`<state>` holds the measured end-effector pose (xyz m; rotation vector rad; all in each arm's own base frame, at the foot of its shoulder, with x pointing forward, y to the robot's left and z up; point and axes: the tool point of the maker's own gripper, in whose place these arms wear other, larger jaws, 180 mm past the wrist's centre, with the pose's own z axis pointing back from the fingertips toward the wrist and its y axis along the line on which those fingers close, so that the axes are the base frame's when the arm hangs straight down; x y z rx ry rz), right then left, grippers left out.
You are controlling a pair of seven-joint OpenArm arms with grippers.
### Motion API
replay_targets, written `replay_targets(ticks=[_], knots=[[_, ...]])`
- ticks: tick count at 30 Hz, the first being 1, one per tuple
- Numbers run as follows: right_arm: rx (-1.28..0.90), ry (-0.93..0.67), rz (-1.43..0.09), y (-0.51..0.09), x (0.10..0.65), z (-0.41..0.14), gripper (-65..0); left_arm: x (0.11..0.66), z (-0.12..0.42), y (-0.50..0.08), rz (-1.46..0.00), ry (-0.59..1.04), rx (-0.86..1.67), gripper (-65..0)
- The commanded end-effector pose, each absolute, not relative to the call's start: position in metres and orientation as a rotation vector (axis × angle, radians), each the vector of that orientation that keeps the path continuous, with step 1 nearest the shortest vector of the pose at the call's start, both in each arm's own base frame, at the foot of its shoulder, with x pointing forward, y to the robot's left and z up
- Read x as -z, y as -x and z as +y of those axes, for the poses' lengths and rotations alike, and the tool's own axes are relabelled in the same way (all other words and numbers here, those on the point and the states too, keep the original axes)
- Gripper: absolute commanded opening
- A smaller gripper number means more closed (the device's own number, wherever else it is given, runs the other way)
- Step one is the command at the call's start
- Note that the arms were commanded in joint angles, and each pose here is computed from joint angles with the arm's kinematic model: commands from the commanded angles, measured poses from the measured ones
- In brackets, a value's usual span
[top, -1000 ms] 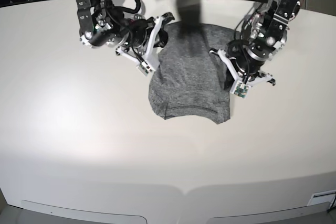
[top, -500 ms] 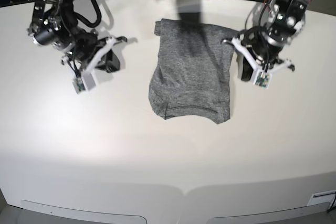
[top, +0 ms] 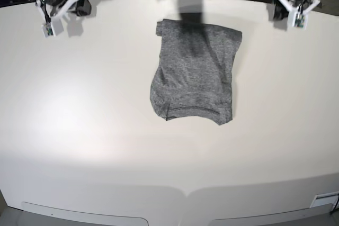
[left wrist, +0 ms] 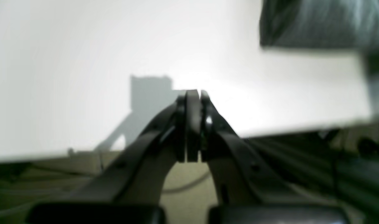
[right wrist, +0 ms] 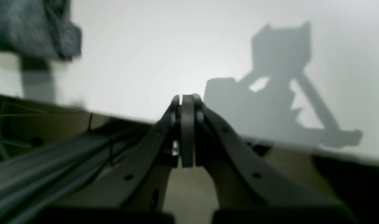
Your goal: Fold the T-shirt properly
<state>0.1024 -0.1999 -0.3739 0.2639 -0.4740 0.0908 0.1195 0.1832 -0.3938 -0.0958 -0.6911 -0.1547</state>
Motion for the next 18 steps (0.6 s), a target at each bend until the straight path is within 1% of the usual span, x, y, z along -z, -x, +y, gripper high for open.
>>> replay_targets(ticks=[1, 7, 12, 15, 18], knots=[[-0.090, -0.266, -0.475, -0.094, 0.369, -0.201, -65.0, 0.387, 0.187, -0.114, -0.704, 0.095, 0.166, -65.0], [-0.042, -0.272, -0.300, -0.022, 0.379, -0.200, -65.0, 0.390, 0.213, -0.062, -0.581, 0.067, 0.187, -65.0], [0.048, -0.253, -0.210, 0.023, 0.393, -0.194, -65.0, 0.406, 0.206, -0.015, -0.455, 0.166, 0.243, -65.0], [0.110, -0.234, -0.144, 0.047, 0.414, -0.196, -65.0, 0.424, 0.209, 0.010, -0.405, 0.231, 0.187, -65.0], [0.159, -0.238, -0.083, 0.067, 0.440, -0.199, -65.0, 0.446, 0.228, 0.028, -0.374, 0.219, 0.118, -65.0]])
